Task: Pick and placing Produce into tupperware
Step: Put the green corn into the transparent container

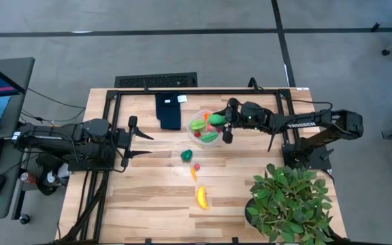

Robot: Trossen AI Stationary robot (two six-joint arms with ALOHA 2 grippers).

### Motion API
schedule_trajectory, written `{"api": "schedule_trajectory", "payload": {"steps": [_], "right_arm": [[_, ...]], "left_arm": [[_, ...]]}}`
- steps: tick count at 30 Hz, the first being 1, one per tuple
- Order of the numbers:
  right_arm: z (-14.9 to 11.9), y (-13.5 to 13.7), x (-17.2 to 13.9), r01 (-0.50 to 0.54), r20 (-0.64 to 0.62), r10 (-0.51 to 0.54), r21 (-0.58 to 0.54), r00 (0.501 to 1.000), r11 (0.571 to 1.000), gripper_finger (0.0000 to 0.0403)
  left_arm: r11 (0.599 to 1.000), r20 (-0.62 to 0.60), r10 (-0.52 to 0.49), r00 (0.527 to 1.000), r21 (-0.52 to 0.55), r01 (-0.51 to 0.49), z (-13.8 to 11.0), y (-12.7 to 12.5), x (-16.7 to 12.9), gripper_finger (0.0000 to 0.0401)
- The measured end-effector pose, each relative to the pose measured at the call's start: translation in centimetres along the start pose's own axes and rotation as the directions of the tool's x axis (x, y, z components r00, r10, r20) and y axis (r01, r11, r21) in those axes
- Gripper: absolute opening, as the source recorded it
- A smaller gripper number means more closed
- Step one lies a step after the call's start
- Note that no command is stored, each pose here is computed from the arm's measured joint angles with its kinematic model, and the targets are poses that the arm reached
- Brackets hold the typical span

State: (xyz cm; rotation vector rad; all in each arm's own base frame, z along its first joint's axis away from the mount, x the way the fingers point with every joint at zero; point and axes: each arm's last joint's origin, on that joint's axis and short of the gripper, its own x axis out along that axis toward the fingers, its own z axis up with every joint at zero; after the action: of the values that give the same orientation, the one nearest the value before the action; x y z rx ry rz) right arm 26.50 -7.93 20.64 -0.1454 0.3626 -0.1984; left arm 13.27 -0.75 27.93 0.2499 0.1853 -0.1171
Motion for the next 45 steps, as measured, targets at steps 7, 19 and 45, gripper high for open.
{"api": "schedule_trajectory", "payload": {"steps": [7,19,45], "right_arm": [[-0.5,0.1,0.7,0.055,-0.021,-0.054,0.061,0.998,0.997,0.0223],[-4.0,0.5,5.0,0.063,-0.001,-0.063,0.081,0.998,0.995,0.0223],[-7.1,-1.1,8.0,0.061,-0.067,-0.05,0.183,0.997,0.981,0.0231]], "left_arm": [[1.0,0.0,0.0,1.0,0.0,0.0,0.0,0.0,0.0,0.0223],[1.0,-0.002,-0.003,1.0,-0.003,0.003,0.0,0.0,0.0,0.0223],[1.0,-0.014,-0.004,1.0,-0.011,0.004,-0.1,0.0,0.0,0.0223]]}}
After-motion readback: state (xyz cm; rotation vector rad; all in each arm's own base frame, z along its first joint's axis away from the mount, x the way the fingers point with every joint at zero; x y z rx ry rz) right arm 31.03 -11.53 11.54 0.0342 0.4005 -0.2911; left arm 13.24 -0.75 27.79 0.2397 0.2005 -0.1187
